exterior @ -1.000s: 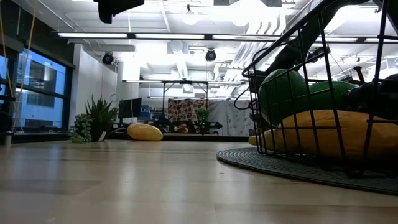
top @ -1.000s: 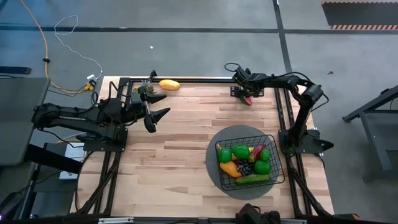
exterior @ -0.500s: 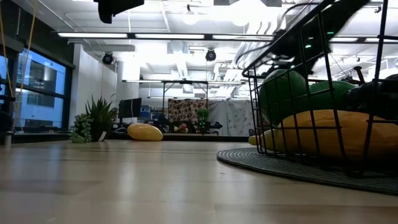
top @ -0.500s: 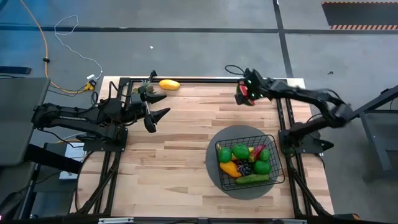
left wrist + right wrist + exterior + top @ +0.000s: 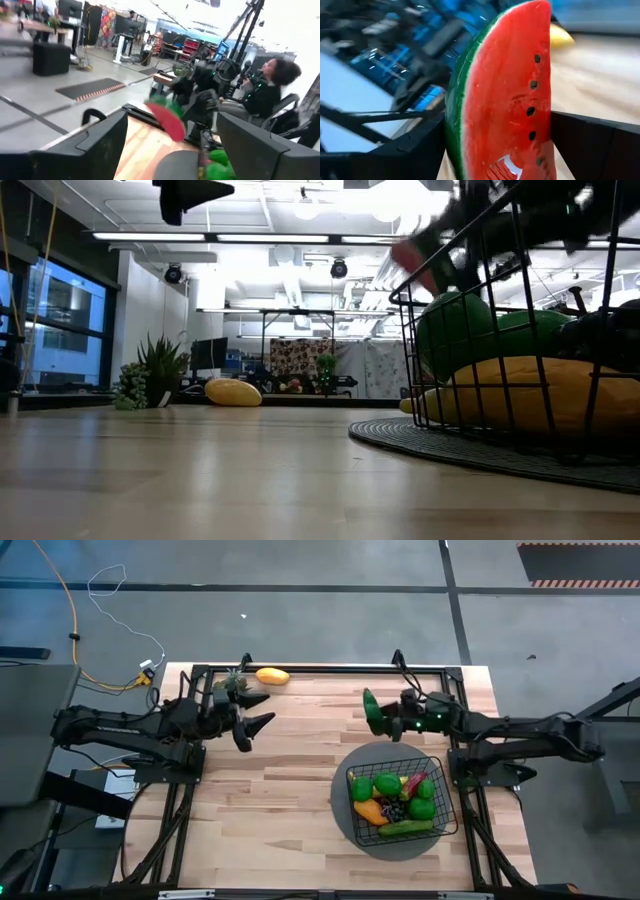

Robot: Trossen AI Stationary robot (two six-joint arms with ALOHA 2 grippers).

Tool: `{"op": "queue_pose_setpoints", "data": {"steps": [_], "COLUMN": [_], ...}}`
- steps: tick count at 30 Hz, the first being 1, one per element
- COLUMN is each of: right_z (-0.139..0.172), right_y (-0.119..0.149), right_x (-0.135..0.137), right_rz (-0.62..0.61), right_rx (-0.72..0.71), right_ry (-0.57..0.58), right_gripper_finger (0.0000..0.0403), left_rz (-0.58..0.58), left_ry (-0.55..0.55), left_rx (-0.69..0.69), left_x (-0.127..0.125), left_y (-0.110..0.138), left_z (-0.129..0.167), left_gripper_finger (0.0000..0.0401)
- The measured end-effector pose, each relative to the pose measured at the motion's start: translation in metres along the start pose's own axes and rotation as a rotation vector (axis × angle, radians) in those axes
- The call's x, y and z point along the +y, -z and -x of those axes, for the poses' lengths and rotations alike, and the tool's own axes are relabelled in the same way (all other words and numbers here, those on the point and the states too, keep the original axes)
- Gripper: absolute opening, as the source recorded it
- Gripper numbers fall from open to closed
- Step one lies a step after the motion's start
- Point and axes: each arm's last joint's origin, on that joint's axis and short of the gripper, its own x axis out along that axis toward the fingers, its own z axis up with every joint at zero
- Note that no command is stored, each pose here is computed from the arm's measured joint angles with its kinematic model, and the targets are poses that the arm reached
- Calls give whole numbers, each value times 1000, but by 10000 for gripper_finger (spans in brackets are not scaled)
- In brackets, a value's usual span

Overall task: Build produce basket
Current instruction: Put the red watermelon into the black basket

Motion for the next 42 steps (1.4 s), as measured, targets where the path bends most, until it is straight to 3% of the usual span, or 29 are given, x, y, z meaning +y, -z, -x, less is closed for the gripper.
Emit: {"op": "queue_pose_setpoints", "data": {"steps": [6, 14, 27, 42], "right_z": [-1, 7, 8, 8], "right_y": [-31, -60, -58, -59], "right_x": [51, 90, 94, 94], "right_rz": [257, 385, 412, 418], "right_rx": [-93, -154, -136, -138], "right_ry": [-142, -224, -231, -231], "right_gripper_finger": [306, 307, 307, 307], "left_rz": [175, 196, 116, 99], "left_ry": [117, 190, 172, 163], "left_rx": [23, 10, -11, -16], "left_x": [-6, -15, -16, -15], "left_y": [4, 10, 12, 11], "left_z": [-10, -23, -26, -26], "left_gripper_finger": [296, 296, 296, 296]}}
